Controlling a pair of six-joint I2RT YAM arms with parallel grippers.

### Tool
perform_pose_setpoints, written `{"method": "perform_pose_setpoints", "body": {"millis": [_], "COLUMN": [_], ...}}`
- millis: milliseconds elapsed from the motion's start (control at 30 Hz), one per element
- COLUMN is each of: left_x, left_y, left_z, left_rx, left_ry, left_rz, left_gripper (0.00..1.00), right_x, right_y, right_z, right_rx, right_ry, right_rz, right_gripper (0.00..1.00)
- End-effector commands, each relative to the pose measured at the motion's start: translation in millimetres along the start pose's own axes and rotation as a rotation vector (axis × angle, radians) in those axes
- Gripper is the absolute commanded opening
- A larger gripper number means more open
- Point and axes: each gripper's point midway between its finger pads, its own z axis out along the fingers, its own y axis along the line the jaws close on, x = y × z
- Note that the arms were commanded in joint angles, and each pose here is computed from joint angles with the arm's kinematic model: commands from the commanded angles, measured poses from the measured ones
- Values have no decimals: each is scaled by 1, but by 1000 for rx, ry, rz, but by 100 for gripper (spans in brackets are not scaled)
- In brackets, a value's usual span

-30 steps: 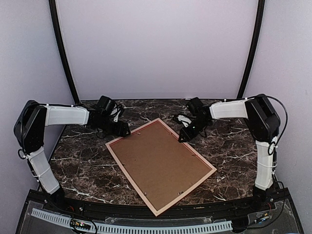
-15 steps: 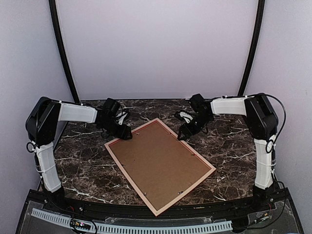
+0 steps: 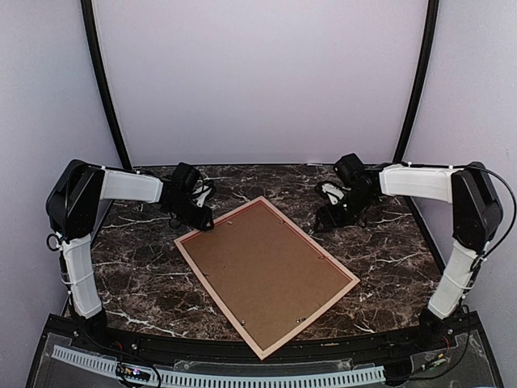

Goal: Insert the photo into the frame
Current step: Rotate the photo frame at the center of the board.

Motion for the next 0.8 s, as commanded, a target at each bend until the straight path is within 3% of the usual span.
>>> {"method": "perform_pose_setpoints", "body": {"millis": [0, 367, 633, 767], "left_x": [15, 38, 69, 85], "left_y": [1, 20, 22, 14], "left_z": [2, -7, -24, -30], "left_rx": [-6, -98, -117, -64], "left_ry": [51, 57, 41, 9], "left_rz": [-22, -142, -272, -357], "left_gripper": [26, 13, 12, 13], "right_x": [8, 22, 31, 43], "right_y": [-18, -40, -41, -27], "right_z": [-15, -45, -57, -46], "right_rx": [114, 211, 210, 112], "right_ry": [-25, -118, -204, -214], "right_rz": [70, 212, 319, 377], "right_gripper": [71, 98, 99, 95]}}
